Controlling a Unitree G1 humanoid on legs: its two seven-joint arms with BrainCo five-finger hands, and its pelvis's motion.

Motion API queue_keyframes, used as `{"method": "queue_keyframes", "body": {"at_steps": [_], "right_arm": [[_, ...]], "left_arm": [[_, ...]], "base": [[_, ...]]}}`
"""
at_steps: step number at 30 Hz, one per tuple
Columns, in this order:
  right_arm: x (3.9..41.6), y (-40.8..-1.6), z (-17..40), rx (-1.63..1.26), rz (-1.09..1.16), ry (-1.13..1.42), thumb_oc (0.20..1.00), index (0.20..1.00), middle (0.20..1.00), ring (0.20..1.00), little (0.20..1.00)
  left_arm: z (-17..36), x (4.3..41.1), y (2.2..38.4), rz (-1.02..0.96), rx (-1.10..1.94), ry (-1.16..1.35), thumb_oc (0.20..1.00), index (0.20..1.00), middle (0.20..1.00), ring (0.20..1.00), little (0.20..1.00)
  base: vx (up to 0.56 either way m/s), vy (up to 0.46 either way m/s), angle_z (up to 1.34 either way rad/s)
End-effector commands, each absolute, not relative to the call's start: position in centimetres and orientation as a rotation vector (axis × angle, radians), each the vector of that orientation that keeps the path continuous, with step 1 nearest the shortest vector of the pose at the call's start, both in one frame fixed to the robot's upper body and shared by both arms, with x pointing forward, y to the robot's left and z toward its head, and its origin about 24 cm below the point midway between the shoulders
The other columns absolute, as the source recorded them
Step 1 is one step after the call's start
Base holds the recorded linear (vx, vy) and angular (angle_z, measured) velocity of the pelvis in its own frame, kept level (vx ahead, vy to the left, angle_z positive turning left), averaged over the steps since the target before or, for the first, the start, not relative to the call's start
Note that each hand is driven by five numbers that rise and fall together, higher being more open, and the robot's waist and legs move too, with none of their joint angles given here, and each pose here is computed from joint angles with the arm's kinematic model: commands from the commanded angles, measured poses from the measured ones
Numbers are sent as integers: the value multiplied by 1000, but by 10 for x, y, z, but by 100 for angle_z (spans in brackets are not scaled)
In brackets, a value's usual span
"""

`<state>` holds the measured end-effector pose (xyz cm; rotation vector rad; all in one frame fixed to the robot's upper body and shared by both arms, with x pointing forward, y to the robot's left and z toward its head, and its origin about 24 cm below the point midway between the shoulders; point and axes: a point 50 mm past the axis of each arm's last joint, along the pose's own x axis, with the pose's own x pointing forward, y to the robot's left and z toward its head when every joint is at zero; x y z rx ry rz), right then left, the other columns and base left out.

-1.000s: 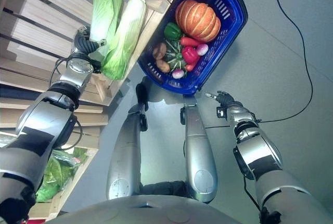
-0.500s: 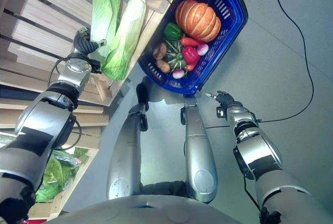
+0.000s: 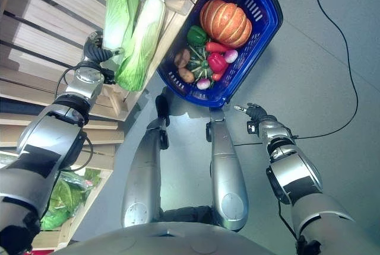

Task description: Pick up fruits and vegetables into the basket

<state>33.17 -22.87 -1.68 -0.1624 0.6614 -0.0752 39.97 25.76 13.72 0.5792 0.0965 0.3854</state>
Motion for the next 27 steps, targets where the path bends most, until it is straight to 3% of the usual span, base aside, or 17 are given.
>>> {"method": "queue_keyframes", "body": {"at_steps": [1,17,21,22,23,25,27], "right_arm": [[318,-241,-29,-167,-102,727,1000,1000,1000,1000,1000],[322,-233,-27,-168,-94,721,1000,1000,1000,1000,1000],[323,-234,-26,-170,-94,721,1000,1000,1000,1000,1000],[324,-234,-25,-171,-95,721,1000,1000,1000,1000,1000],[324,-234,-25,-171,-95,721,1000,1000,1000,1000,1000],[324,-235,-24,-173,-95,719,1000,1000,1000,1000,1000],[325,-234,-23,-173,-95,716,1000,1000,1000,1000,1000]], "left_arm": [[103,387,266,405,675,228,1000,1000,1000,1000,1000],[106,391,258,388,846,279,1000,1000,1000,1000,1000],[104,390,261,374,906,312,727,727,727,727,727],[102,389,261,362,935,334,573,573,573,573,573],[102,389,261,362,937,334,504,504,504,504,504],[100,388,261,341,971,360,200,200,200,200,200],[97,388,260,318,992,375,200,200,200,200,200]], "base": [[0,0,0],[0,0,0],[0,0,0],[0,0,0],[0,0,0],[2,2,-3],[5,4,-4]]}}
